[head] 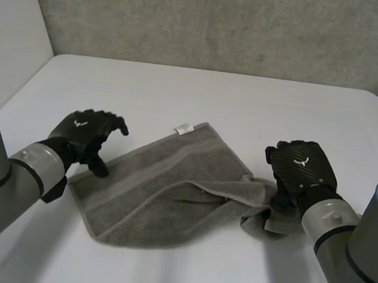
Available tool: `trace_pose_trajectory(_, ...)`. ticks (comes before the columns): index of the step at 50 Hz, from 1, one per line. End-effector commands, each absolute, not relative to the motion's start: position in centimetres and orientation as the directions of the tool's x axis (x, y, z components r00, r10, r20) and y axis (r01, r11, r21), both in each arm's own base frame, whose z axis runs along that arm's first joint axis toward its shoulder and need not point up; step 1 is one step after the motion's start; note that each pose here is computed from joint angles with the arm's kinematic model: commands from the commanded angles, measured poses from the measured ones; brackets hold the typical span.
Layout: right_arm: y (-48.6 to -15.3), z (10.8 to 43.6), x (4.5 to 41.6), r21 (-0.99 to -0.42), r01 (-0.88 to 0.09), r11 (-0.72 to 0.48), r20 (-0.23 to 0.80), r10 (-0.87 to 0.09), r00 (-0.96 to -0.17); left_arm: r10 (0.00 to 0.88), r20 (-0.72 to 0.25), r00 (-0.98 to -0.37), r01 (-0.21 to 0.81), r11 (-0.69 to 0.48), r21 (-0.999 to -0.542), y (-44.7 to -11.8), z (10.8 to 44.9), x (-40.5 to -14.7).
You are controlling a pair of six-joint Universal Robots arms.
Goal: Fold the laundry
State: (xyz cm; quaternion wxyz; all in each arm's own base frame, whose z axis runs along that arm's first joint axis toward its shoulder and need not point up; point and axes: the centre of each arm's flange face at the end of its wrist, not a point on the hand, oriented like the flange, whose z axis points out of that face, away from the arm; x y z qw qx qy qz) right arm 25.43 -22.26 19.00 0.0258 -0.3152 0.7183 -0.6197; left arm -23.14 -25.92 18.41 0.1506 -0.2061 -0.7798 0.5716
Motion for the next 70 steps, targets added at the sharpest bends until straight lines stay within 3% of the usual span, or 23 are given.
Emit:
trace_pose_trajectory(1,-20.9,18.2,26.1,-0.901,-0.432,0.031,0.361,-0.499,-0.788,0.504,0.064,-0.862,0.156,0.383,-0.910,-25.2,17.8,-22.4)
trace_pose_trajectory(15,-20.8,17.2,26.9,-0.909,-0.413,-0.060,0.382,-0.515,-0.767,0.486,0.110,-0.867,0.125,0.424,-0.897,-25.0,17.4,-21.9)
trace_pose_trajectory(20,-21.4,19.5,27.0,-0.915,-0.384,-0.125,0.393,-0.496,-0.774,0.490,0.112,-0.864,0.129,0.432,-0.893,-24.7,17.2,-22.0)
trace_pose_trajectory(25,-20.8,26.0,26.9,-0.909,-0.300,-0.289,0.403,-0.432,-0.807,0.489,0.115,-0.865,0.128,0.435,-0.891,-24.7,17.1,-22.0)
trace_pose_trajectory(31,-20.1,30.4,26.7,-0.897,-0.253,-0.363,0.400,-0.418,-0.816,0.491,0.121,-0.863,0.134,0.453,-0.881,-24.6,16.5,-22.1)
trace_pose_trajectory(39,-19.6,31.9,26.8,-0.893,-0.246,-0.376,0.401,-0.417,-0.816,0.563,0.189,-0.805,0.137,0.486,-0.863,-23.5,16.0,-23.0)
trace_pose_trajectory(44,-19.6,32.0,26.8,-0.895,-0.247,-0.372,0.398,-0.414,-0.819,0.567,0.322,-0.758,0.079,0.570,-0.818,-22.5,16.1,-23.7)
trace_pose_trajectory(50,-19.4,32.4,26.8,-0.899,-0.248,-0.360,0.390,-0.404,-0.827,0.529,0.411,-0.742,0.016,0.627,-0.779,-21.9,16.0,-24.3)
trace_pose_trajectory(52,-19.0,32.6,27.0,-0.901,-0.244,-0.359,0.386,-0.404,-0.830,0.512,0.468,-0.721,-0.010,0.667,-0.745,-21.1,15.8,-25.3)
trace_pose_trajectory(61,-18.0,32.7,27.8,-0.900,-0.233,-0.367,0.386,-0.427,-0.818,0.483,0.548,-0.684,-0.066,0.707,-0.705,-20.2,14.8,-27.6)
trace_pose_trajectory(70,-17.9,33.4,27.6,-0.899,-0.226,-0.376,0.379,-0.405,-0.832,0.488,0.632,-0.602,-0.062,0.761,-0.646,-18.0,14.4,-31.5)
